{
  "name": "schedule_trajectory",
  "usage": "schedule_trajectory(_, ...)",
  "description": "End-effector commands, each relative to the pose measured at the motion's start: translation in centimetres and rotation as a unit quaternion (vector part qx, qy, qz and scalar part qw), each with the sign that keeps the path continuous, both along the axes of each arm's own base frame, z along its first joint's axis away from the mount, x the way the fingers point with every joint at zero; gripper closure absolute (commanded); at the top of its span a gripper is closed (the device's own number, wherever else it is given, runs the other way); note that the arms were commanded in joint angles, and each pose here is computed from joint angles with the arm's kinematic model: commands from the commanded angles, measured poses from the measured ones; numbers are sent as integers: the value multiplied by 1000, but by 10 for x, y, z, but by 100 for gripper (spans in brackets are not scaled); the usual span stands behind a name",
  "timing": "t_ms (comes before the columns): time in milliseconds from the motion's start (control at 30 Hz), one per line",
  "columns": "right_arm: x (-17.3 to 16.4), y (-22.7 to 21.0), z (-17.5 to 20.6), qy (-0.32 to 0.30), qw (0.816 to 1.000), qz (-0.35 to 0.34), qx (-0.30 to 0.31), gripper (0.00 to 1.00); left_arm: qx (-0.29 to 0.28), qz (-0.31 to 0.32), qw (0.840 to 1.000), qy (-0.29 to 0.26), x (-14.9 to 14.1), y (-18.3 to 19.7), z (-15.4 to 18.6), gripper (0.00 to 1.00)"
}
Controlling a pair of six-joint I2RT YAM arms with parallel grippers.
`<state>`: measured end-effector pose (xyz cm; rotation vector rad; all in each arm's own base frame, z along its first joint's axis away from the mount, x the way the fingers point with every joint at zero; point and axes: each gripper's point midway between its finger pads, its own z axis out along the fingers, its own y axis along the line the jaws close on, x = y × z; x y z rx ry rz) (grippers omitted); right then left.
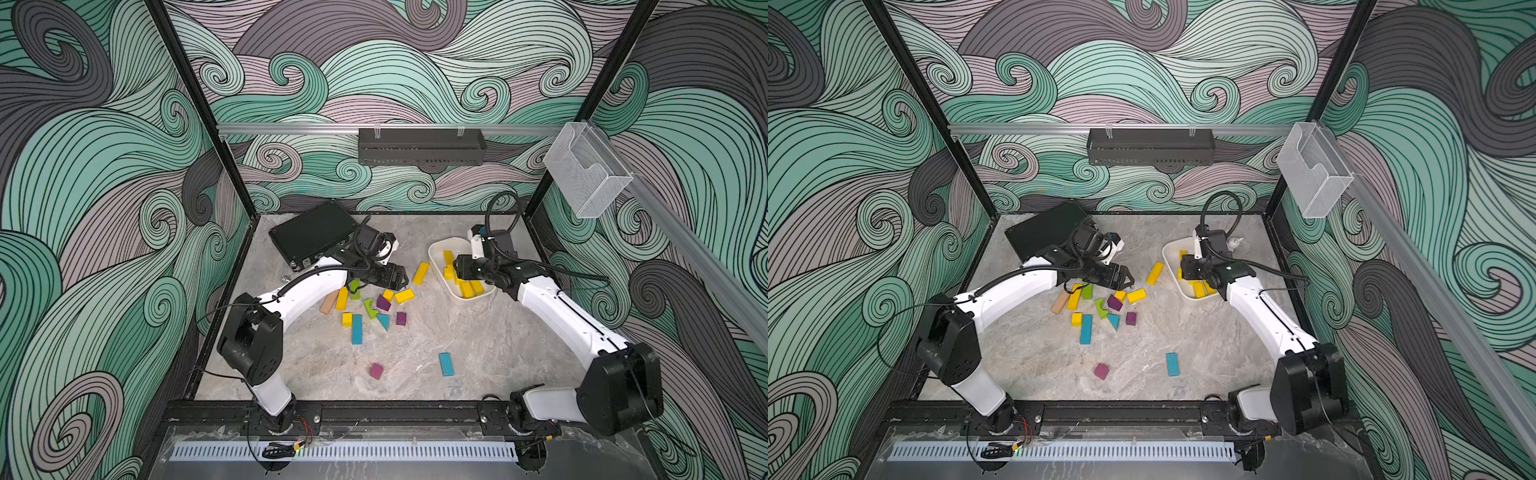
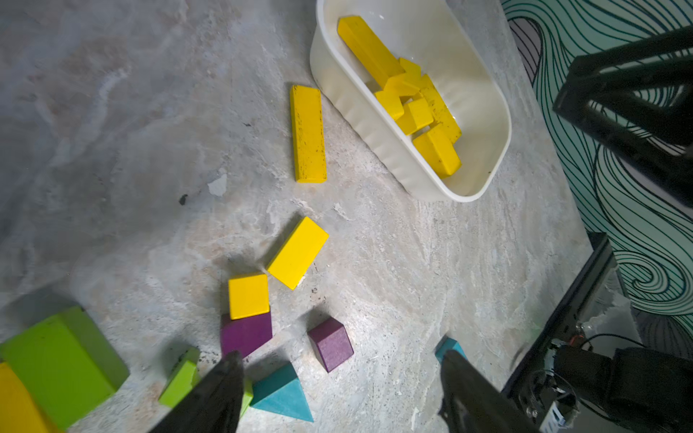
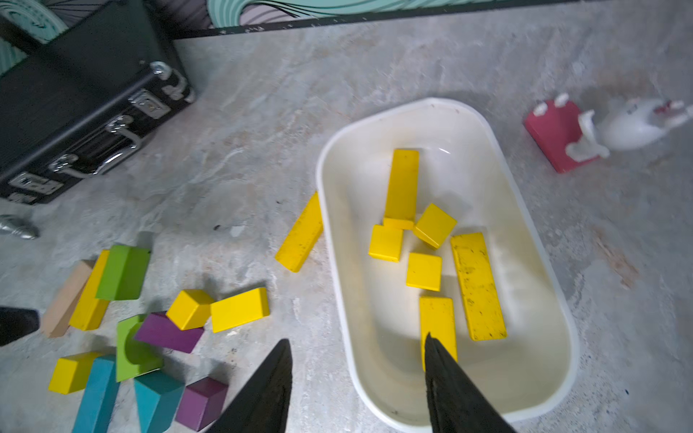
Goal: Pick out the yellow building blocks
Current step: Place the building block in the storage box, then pick up the building block from the center of the board.
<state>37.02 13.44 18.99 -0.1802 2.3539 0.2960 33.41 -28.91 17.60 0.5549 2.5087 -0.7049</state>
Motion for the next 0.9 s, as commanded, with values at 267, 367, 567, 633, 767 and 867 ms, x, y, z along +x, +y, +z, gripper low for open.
schedule_trajectory(267,-28,81,10,-4,994,109,-25,45,52,30,992,-111,-26,59,49,17)
schedule_trajectory(367,-33,97,3,3,992,125,-31,44,68,29,990,-124,-34,70,45,17)
schedule_trajectory(567,-41,120,-20,32,988,142,-57,34,90,30,985,-146,-41,85,42,14)
schedule_trajectory(633,-42,125,-30,44,985,149,-71,31,91,31,984,-150,-41,87,41,14)
schedule_trajectory(767,-43,133,-50,72,980,161,-93,27,104,35,984,-142,-41,90,35,14)
schedule_trajectory(867,-44,145,-62,83,975,189,-84,31,108,39,984,-140,-40,91,35,14)
